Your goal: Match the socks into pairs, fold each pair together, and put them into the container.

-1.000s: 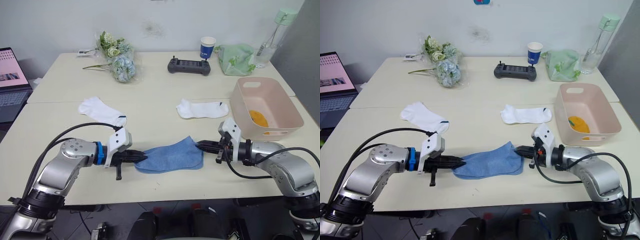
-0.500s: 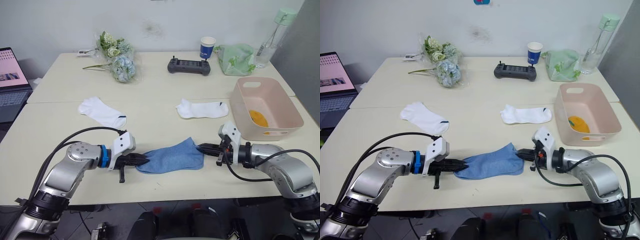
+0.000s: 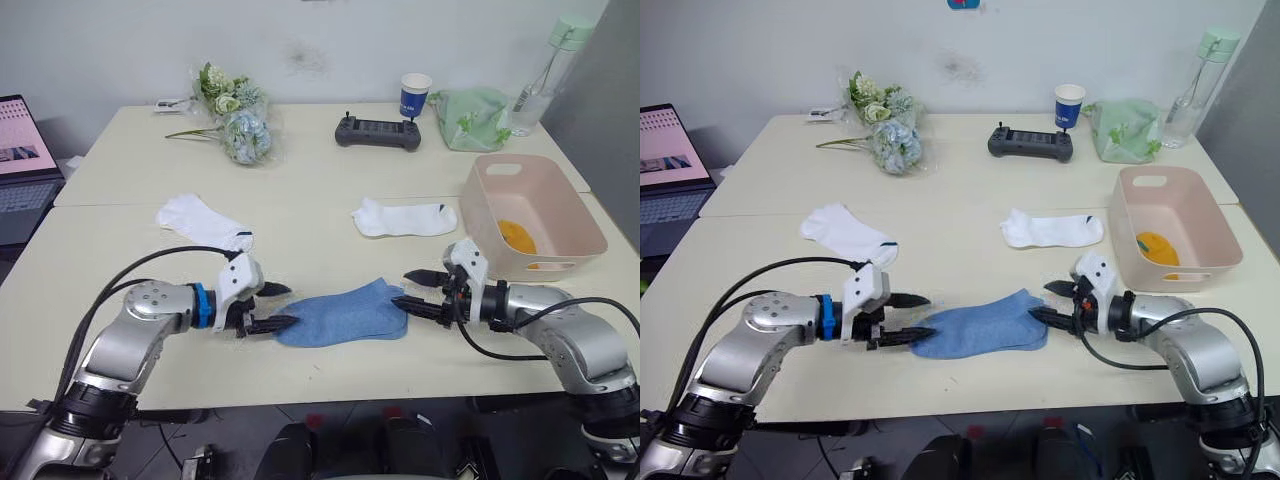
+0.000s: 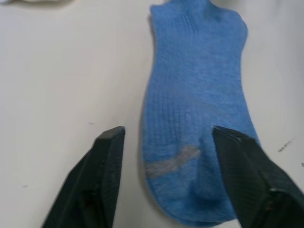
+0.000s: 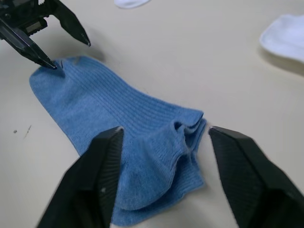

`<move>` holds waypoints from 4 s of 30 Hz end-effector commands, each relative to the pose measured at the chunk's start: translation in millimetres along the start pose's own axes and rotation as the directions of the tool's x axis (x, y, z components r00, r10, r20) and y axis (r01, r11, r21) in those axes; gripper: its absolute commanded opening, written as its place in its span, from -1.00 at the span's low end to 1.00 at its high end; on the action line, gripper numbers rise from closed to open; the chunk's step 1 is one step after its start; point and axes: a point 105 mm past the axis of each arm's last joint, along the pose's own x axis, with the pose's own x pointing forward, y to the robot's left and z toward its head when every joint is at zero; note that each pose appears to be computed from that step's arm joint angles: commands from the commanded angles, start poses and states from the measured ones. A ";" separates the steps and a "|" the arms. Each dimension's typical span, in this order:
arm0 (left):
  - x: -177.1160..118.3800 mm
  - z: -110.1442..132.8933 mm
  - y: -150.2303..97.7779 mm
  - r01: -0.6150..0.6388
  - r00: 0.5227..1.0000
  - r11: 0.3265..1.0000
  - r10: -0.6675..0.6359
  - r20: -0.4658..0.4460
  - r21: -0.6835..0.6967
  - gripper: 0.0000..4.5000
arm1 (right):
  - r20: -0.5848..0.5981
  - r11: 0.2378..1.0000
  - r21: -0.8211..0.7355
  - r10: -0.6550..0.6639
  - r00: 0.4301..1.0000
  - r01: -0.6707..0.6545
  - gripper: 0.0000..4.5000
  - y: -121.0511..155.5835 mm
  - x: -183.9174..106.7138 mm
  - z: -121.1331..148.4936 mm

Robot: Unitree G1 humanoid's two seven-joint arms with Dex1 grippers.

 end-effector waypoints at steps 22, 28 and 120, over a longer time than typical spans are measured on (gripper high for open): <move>24.7 -23.6 -7.9 -0.063 0.998 0.993 0.062 0.006 0.105 -0.98 | -0.033 0.971 -0.237 -0.019 0.999 0.011 -1.00 7.4 32.0 -33.9; 18.5 -14.0 -8.8 -0.051 0.998 0.992 0.047 0.040 0.112 -0.98 | -0.028 0.968 -0.252 -0.019 0.999 0.011 -1.00 2.5 20.8 -29.8; 101.6 -15.1 -33.8 0.159 0.987 0.984 -0.158 -0.027 0.074 -0.99 | 0.200 0.923 0.258 0.238 0.951 -0.285 -1.00 32.1 2.3 29.0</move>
